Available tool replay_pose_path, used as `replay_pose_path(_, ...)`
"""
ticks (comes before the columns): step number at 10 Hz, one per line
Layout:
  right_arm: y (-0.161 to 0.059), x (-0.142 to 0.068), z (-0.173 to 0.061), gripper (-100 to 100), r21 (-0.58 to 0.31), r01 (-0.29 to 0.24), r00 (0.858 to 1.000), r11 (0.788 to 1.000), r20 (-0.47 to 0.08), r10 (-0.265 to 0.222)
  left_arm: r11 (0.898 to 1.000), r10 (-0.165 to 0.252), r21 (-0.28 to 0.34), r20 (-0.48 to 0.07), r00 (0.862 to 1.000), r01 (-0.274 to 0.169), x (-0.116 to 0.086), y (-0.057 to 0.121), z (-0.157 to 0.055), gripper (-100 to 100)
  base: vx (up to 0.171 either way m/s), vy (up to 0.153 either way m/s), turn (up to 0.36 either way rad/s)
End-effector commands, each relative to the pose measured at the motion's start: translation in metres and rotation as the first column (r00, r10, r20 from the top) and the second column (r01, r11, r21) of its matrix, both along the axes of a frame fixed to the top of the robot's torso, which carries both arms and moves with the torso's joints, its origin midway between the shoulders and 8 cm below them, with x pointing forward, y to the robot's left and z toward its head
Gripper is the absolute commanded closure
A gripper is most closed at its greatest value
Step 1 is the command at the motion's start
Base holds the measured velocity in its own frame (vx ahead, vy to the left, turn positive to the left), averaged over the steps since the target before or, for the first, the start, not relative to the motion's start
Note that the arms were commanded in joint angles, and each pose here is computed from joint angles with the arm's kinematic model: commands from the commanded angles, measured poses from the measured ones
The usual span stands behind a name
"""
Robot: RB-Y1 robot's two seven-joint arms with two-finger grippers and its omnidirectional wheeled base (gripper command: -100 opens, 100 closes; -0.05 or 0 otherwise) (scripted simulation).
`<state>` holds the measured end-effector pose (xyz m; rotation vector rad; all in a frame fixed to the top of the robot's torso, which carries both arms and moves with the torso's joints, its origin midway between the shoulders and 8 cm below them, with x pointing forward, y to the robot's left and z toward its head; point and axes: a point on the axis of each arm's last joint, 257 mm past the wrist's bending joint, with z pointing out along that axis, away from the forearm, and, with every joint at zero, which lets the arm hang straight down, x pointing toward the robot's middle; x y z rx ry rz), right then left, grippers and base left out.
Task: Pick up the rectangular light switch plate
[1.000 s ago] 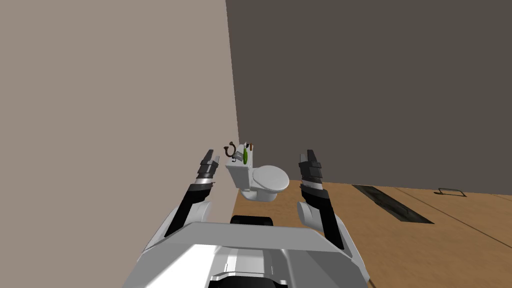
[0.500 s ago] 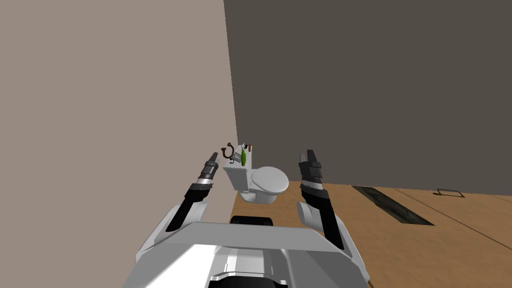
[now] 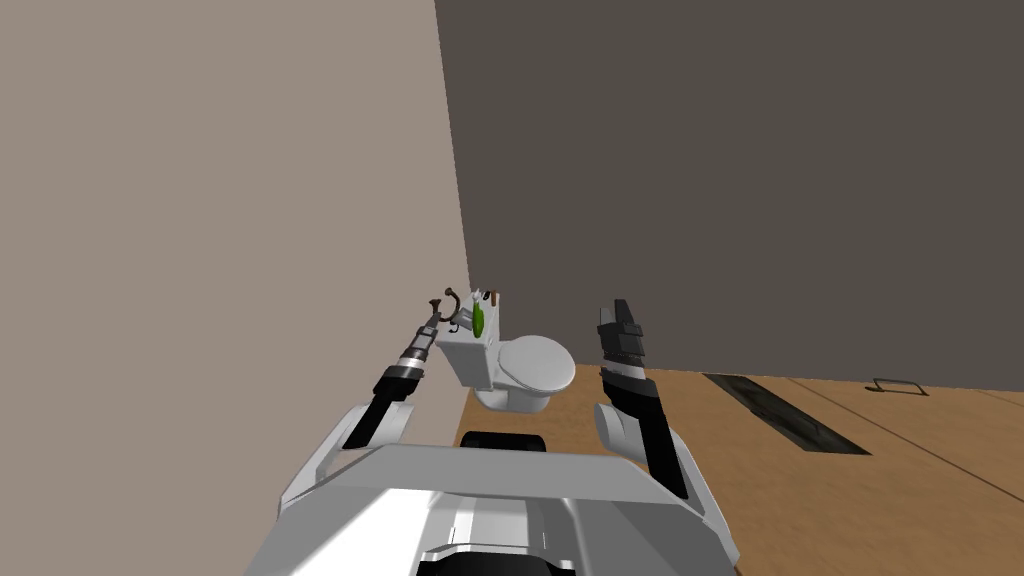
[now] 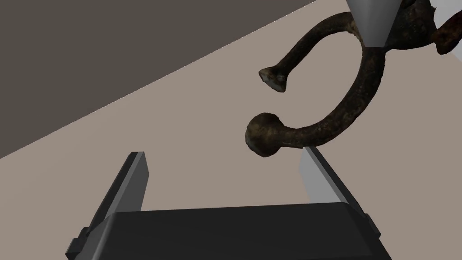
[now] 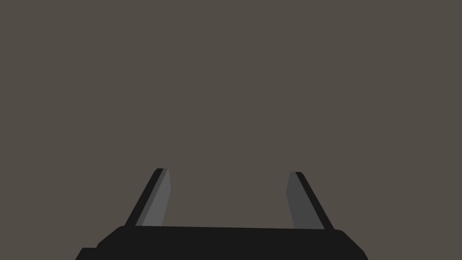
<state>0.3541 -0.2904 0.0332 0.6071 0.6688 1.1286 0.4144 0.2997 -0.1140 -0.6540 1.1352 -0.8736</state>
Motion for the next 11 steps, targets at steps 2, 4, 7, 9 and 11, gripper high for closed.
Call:
replay_pose_path(2, 0.000, 0.000, 0.000, 0, 0.000, 0.000, 1.000, 1.000, 0.000, 0.000, 0.993, 0.037, 0.118, -0.072, 0.997, -0.028, 0.006, 0.014, -0.026, -100, 0.074, -0.040, -0.016)
replay_pose_path(4, 0.000, 0.000, 0.000, 0, 0.000, 0.000, 1.000, 1.000, 0.000, 0.000, 0.977, 0.065, 0.210, -0.118, 0.991, -0.039, 0.011, 0.026, -0.042, -100, 0.065, -0.059, -0.010)
replay_pose_path(7, 0.000, 0.000, 0.000, 0, 0.000, 0.000, 1.000, 1.000, 0.000, 0.000, 0.950, 0.105, 0.307, -0.165, 0.981, -0.050, 0.015, 0.042, -0.060, -100, 0.059, -0.034, -0.008)
replay_pose_path(9, 0.000, 0.000, 0.000, 0, 0.000, 0.000, 1.000, 1.000, 0.000, 0.000, 0.924, 0.138, 0.378, -0.195, 0.971, -0.055, 0.017, 0.055, -0.073, -100, 0.056, -0.046, -0.013)
replay_pose_path(11, 0.000, 0.000, 0.000, 0, 0.000, 0.000, 1.000, 1.000, 0.000, 0.000, 0.915, 0.148, 0.400, -0.204, 0.968, -0.056, 0.017, 0.061, -0.077, -100, 0.059, -0.040, -0.007)
